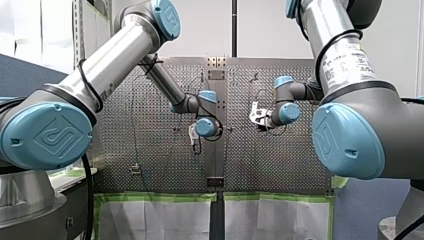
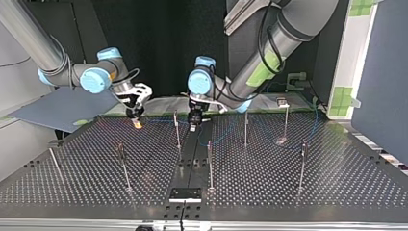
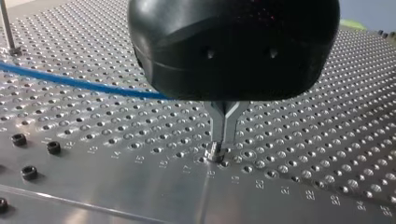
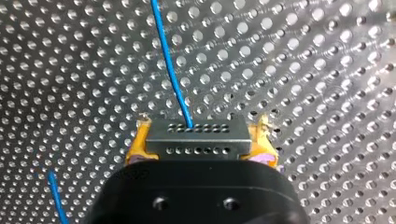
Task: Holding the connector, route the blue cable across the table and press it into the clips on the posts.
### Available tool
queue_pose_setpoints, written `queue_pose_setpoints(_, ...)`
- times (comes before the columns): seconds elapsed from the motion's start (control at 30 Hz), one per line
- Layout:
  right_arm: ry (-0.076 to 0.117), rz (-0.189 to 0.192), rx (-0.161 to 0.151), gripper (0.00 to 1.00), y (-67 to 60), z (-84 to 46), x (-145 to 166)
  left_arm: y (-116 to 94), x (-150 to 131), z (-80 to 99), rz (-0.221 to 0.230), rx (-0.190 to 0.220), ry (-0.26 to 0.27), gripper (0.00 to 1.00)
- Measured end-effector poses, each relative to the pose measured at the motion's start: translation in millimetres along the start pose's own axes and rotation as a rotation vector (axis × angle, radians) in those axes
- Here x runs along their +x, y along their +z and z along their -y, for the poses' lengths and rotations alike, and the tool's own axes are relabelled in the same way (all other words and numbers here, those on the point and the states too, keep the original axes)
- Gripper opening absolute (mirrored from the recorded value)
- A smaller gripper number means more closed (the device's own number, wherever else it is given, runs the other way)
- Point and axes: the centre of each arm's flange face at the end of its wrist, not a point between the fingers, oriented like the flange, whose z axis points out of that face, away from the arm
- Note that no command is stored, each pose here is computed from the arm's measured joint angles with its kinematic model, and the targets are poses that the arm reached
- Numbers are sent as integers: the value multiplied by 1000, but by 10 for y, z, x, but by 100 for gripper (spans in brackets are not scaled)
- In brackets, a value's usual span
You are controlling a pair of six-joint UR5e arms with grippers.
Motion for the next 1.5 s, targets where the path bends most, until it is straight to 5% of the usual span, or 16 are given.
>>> queue_pose_setpoints(0.1, 1, -2, -1, 0, 5, -37, 15, 8, -9, -16, -1, -2, 4, 0)
queue_pose_setpoints(0.17, 1, -2, 0, 0, 6, -52, 18, 5, -6, -22, -8, -4, 11, 52)
queue_pose_setpoints(0.2, 1, -2, 0, 0, 6, -57, 19, -1, -3, -21, -13, -4, 15, 52)
queue_pose_setpoints(0.27, 0, -2, 1, 0, 6, -60, 23, -16, 6, -17, -24, -5, 22, 93)
queue_pose_setpoints(0.33, 0, -3, 2, 0, 6, -61, 25, -32, 15, -13, -38, -6, 31, 100)
queue_pose_setpoints(0.9, 5, 0, 1, 0, 3, -120, 46, -336, -380, 304, -88, -34, 137, 100)
queue_pose_setpoints(1.23, 8, 23, -22, 0, -59, -215, 135, -748, -253, 639, -170, -36, 197, 100)
queue_pose_setpoints(1.5, 1, -6, -32, 0, -151, -249, 369, -1069, -169, 937, -210, -41, 248, 100)
